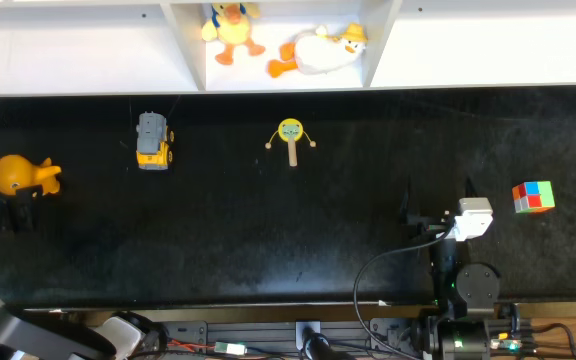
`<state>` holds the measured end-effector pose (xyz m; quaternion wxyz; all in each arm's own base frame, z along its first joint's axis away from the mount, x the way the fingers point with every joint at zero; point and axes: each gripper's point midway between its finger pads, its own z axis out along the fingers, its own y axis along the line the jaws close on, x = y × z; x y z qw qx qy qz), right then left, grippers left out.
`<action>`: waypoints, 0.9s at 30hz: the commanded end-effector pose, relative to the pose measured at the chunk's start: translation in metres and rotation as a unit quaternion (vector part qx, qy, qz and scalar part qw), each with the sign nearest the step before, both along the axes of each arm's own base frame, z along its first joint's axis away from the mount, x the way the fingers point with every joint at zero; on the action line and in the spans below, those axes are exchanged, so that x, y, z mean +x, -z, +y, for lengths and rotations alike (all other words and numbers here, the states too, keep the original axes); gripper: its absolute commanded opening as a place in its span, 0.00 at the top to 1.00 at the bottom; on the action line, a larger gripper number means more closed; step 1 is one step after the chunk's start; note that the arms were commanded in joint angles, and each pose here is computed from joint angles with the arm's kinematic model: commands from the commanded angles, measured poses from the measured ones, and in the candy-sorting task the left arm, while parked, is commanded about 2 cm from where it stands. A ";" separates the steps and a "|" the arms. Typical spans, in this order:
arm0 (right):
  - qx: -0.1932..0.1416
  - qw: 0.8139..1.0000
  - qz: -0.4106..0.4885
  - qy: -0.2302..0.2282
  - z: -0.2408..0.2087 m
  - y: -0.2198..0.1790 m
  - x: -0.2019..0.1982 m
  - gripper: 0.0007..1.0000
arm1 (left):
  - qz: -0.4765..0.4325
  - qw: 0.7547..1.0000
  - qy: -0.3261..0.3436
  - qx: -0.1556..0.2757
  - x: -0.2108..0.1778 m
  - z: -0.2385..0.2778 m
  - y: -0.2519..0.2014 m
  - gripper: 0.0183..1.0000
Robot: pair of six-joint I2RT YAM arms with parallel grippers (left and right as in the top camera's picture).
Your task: Store Toys
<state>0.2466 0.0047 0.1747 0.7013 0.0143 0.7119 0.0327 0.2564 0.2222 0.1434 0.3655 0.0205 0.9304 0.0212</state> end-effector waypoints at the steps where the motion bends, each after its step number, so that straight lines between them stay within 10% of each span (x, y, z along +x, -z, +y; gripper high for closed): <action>1: 0.002 1.000 -0.001 0.000 0.000 0.003 0.000 0.00 | -0.012 1.000 0.009 0.000 0.003 0.001 -0.009 0.00; 27: 0.002 1.000 -0.001 0.000 0.000 0.003 0.000 0.01 | -0.002 1.000 -0.027 0.002 0.012 0.028 0.012 0.00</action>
